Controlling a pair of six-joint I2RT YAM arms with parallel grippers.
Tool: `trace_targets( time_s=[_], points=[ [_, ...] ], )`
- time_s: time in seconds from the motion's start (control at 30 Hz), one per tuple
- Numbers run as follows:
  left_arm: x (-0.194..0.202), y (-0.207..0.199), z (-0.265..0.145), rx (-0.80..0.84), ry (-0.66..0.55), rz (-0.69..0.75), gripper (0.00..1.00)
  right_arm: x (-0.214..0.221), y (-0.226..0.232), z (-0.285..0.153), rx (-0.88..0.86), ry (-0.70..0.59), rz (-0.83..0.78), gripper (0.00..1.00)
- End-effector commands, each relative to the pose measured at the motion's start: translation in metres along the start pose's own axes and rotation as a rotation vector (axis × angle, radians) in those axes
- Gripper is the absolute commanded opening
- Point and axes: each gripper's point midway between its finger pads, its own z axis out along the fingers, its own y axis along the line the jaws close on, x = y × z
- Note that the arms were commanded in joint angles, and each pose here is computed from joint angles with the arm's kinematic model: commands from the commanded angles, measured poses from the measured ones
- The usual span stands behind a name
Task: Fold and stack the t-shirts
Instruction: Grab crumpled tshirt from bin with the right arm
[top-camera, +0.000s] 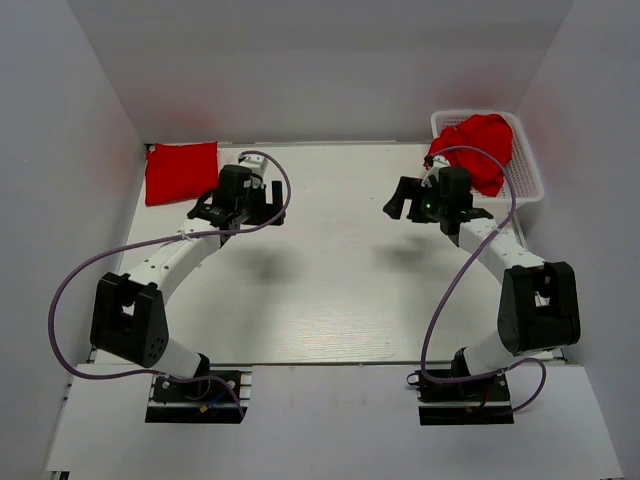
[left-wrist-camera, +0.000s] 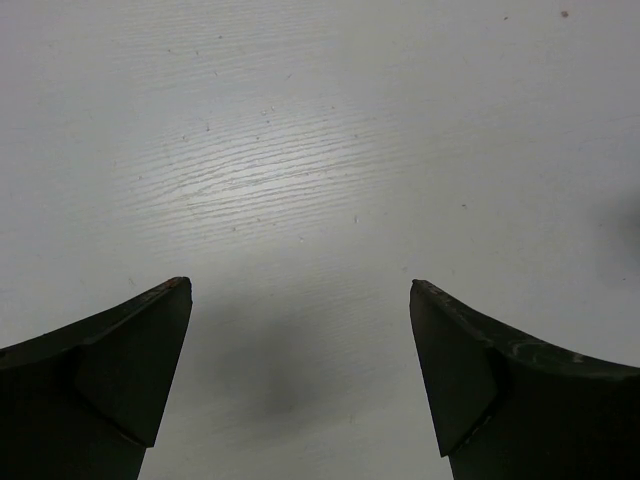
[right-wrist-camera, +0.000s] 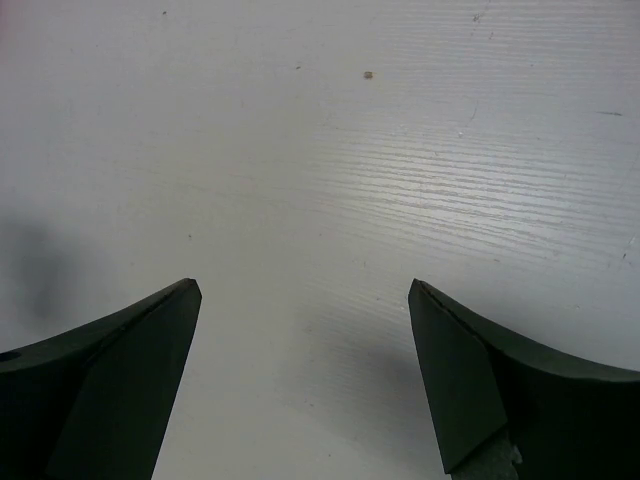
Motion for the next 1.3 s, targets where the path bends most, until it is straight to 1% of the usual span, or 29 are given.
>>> trace_targets(
  time_s=[0.0, 0.07, 0.17, 0.23, 0.27, 0.3, 0.33, 0.37, 0.4, 0.43, 0.47, 0.5, 0.57, 0.6, 0.63, 0.67, 0.7, 0.73, 0.8, 0.87, 0.9, 0.93, 0.97, 1.0, 1.07, 1.17, 1.27],
  points=[
    [-0.011, -0.001, -0.015, -0.002, -0.052, 0.007, 1.0, -0.02, 0.012, -0.004, -0.041, -0.065, -0.036, 0.9],
    [-0.015, 0.002, -0.015, -0.007, -0.064, 0.002, 1.0, -0.021, 0.01, -0.003, -0.035, -0.065, -0.036, 0.9],
    [-0.018, 0.001, -0.013, -0.007, -0.067, 0.002, 1.0, -0.038, 0.011, 0.001, -0.036, -0.09, -0.052, 0.9],
    [-0.018, 0.001, -0.013, -0.007, -0.067, 0.002, 1.0, -0.062, 0.013, 0.004, -0.035, -0.113, -0.059, 0.9],
    [-0.022, 0.002, -0.014, -0.014, -0.078, 0.002, 1.0, -0.063, 0.008, 0.011, -0.016, -0.104, -0.044, 0.9],
    [-0.02, 0.004, -0.015, -0.025, -0.07, 0.002, 1.0, -0.067, -0.012, 0.019, 0.065, -0.109, -0.028, 0.9],
    [-0.02, 0.004, -0.015, -0.025, -0.07, -0.008, 1.0, -0.099, -0.01, 0.016, 0.091, -0.157, -0.009, 0.9],
    [-0.018, 0.006, -0.015, -0.036, -0.061, -0.008, 1.0, -0.107, -0.018, 0.018, 0.124, -0.167, 0.008, 0.9],
    [-0.016, 0.008, -0.015, -0.048, -0.054, -0.008, 1.0, -0.133, -0.048, 0.023, 0.242, -0.199, 0.064, 0.9],
    [-0.016, 0.008, -0.015, -0.048, -0.054, -0.008, 1.0, -0.127, -0.06, 0.03, 0.264, -0.181, 0.076, 0.9],
    [-0.017, 0.012, -0.015, -0.072, -0.059, -0.009, 1.0, -0.148, -0.078, 0.022, 0.336, -0.214, 0.11, 0.9],
    [-0.021, 0.012, -0.016, -0.071, -0.068, -0.009, 1.0, -0.153, -0.096, 0.037, 0.374, -0.209, 0.131, 0.9],
    [-0.022, 0.017, -0.016, -0.088, -0.072, -0.024, 1.0, -0.17, -0.129, 0.038, 0.441, -0.228, 0.18, 0.9],
    [-0.022, 0.017, -0.016, -0.087, -0.073, -0.035, 1.0, -0.194, -0.129, 0.034, 0.443, -0.278, 0.173, 0.9],
    [-0.022, 0.019, -0.013, -0.098, -0.075, -0.035, 1.0, -0.18, -0.144, 0.056, 0.466, -0.235, 0.182, 0.9],
    [-0.025, 0.018, -0.013, -0.096, -0.084, -0.036, 1.0, -0.216, -0.168, 0.037, 0.502, -0.31, 0.179, 0.9],
    [-0.022, 0.019, -0.01, -0.098, -0.075, -0.036, 1.0, -0.224, -0.174, 0.037, 0.507, -0.325, 0.171, 0.9],
    [-0.031, 0.017, -0.011, -0.092, -0.1, -0.036, 1.0, -0.21, -0.197, 0.058, 0.527, -0.288, 0.178, 0.9],
    [-0.029, 0.018, -0.001, -0.096, -0.084, -0.025, 1.0, -0.244, -0.201, 0.052, 0.511, -0.361, 0.146, 0.9],
    [-0.035, 0.018, 0.004, -0.103, -0.095, -0.026, 1.0, -0.24, -0.22, 0.072, 0.512, -0.357, 0.147, 0.9],
    [-0.035, 0.019, 0.011, -0.106, -0.084, -0.015, 1.0, -0.251, -0.227, 0.073, 0.498, -0.399, 0.144, 0.9],
    [-0.035, 0.019, 0.015, -0.107, -0.078, -0.014, 1.0, -0.253, -0.231, 0.075, 0.494, -0.412, 0.141, 0.89],
    [-0.039, 0.019, 0.018, -0.108, -0.075, -0.014, 1.0, -0.25, -0.235, 0.081, 0.481, -0.411, 0.147, 0.85],
    [-0.033, 0.02, 0.025, -0.113, -0.049, -0.013, 1.0, -0.253, -0.243, 0.081, 0.482, -0.436, 0.147, 0.85],
    [-0.037, 0.021, 0.031, -0.124, -0.044, -0.002, 1.0, -0.251, -0.247, 0.089, 0.457, -0.441, 0.144, 0.81],
    [-0.034, 0.024, 0.042, -0.139, -0.022, 0.008, 1.0, -0.248, -0.254, 0.095, 0.444, -0.446, 0.143, 0.79],
    [-0.034, 0.029, 0.044, -0.149, -0.012, 0.013, 1.0, -0.239, -0.261, 0.106, 0.438, -0.435, 0.146, 0.71]
  ],
)
